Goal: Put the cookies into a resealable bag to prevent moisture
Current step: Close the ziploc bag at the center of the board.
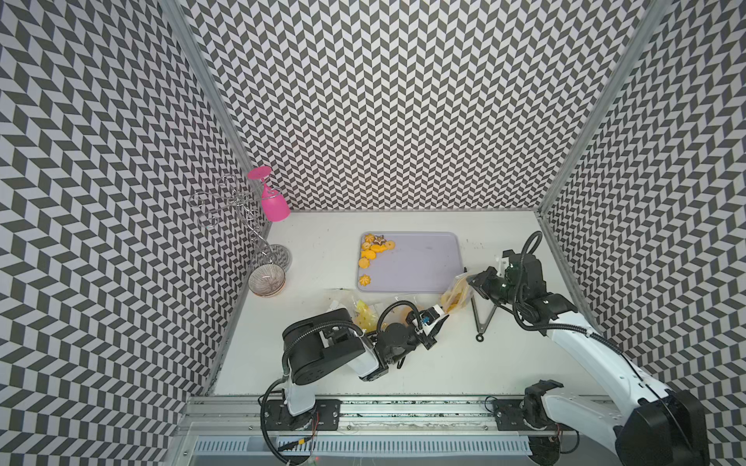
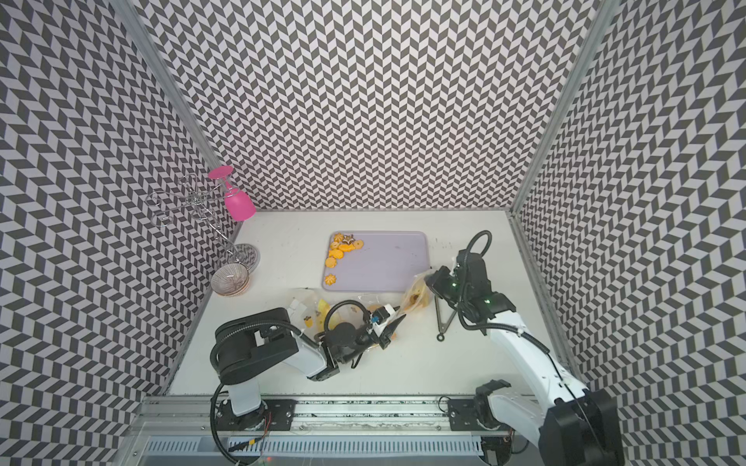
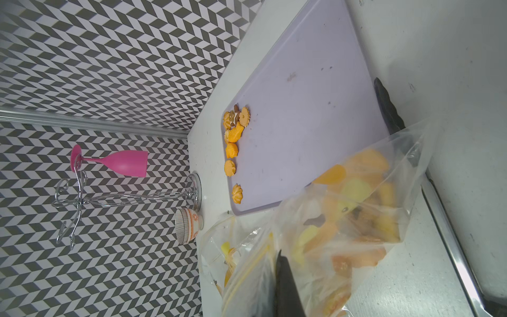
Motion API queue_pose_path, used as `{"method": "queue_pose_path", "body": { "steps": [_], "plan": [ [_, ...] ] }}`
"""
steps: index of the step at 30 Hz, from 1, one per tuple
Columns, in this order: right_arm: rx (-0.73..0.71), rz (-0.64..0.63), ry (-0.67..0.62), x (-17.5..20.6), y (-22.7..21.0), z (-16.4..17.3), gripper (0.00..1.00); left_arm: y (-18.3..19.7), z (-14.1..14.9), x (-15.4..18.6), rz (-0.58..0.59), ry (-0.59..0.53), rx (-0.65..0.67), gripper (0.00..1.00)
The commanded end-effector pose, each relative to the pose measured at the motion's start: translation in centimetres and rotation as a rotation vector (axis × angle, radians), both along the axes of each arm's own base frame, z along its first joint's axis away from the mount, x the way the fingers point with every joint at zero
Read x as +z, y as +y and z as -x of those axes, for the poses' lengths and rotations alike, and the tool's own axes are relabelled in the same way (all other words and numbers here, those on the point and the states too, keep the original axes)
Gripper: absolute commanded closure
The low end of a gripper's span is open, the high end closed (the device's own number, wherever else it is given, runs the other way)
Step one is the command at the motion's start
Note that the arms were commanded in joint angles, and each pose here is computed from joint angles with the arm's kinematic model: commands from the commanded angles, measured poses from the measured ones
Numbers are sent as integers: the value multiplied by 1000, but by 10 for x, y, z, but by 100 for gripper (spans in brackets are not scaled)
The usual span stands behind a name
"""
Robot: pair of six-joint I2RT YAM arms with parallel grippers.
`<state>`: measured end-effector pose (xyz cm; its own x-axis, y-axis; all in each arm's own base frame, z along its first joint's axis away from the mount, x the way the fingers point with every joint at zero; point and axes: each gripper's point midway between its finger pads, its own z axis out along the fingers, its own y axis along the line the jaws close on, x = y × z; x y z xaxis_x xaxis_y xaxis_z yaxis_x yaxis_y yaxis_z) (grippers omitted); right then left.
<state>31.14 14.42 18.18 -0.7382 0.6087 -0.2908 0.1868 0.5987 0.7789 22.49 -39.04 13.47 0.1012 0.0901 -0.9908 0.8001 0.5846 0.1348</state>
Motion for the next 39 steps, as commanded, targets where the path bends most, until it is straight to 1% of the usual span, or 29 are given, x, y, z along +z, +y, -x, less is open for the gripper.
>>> {"method": "queue_pose_path", "body": {
  "steps": [1, 3, 6, 8, 10, 11, 13, 14, 15, 17, 18, 19, 20, 24, 26, 29, 32, 33, 34, 35, 36, 39],
  "plan": [
    [3, -6, -41, 10, 0, -4, 100, 0, -6, 12, 40, -10, 16, 78],
    [3, 1, -47, 12, -2, -5, 100, 3, -7, 16, 48, -9, 31, 86],
    [-2, 34, -83, 23, -7, -7, 100, 15, -9, 26, 84, 5, 19, 100],
    [50, 59, -176, 41, -4, -8, 100, 23, -18, 29, 88, 40, 28, 100],
    [106, 106, -283, 58, -1, -6, 100, 24, -22, 28, 32, 72, 0, 100],
    [115, 143, -330, 64, -4, -6, 98, 25, -21, 28, 4, 72, -29, 100],
    [122, 223, -410, 74, -11, -4, 92, 28, -20, 30, -37, 82, -99, 100],
    [115, 265, -448, 77, -16, -2, 86, 30, -20, 31, -49, 90, -138, 100],
    [91, 301, -471, 79, -23, -1, 83, 33, -22, 32, -57, 100, -169, 100],
    [68, 381, -535, 88, -34, 3, 66, 41, -29, 29, -88, 134, -231, 100],
    [61, 414, -558, 91, -38, 4, 54, 44, -33, 27, -103, 146, -258, 100],
    [51, 444, -586, 97, -42, 7, 47, 47, -36, 26, -117, 155, -285, 100],
    [49, 472, -617, 103, -45, 9, 42, 50, -41, 25, -129, 164, -307, 100],
    [55, 599, -719, 114, -55, 18, 38, 57, -57, 29, -178, 165, -362, 100],
    [78, 649, -748, 105, -56, 21, 40, 61, -64, 31, -206, 154, -384, 100],
    [72, 637, -747, 98, -57, 25, 40, 69, -80, 40, -193, 149, -400, 100],
    [156, 613, -725, 93, -46, 32, 39, 73, -87, 48, -161, 163, -467, 100],
    [210, 605, -722, 89, -39, 36, 39, 73, -89, 47, -163, 167, -477, 100],
    [294, 593, -731, 83, -29, 43, 34, 72, -91, 45, -172, 171, -480, 100],
    [362, 576, -737, 77, -20, 48, 26, 72, -92, 43, -177, 175, -481, 100],
    [405, 549, -752, 75, -12, 52, 14, 72, -92, 41, -176, 179, -490, 100],
    [486, 477, -790, 78, 3, 60, 14, 72, -92, 40, -166, 193, -507, 100]
  ]
}}
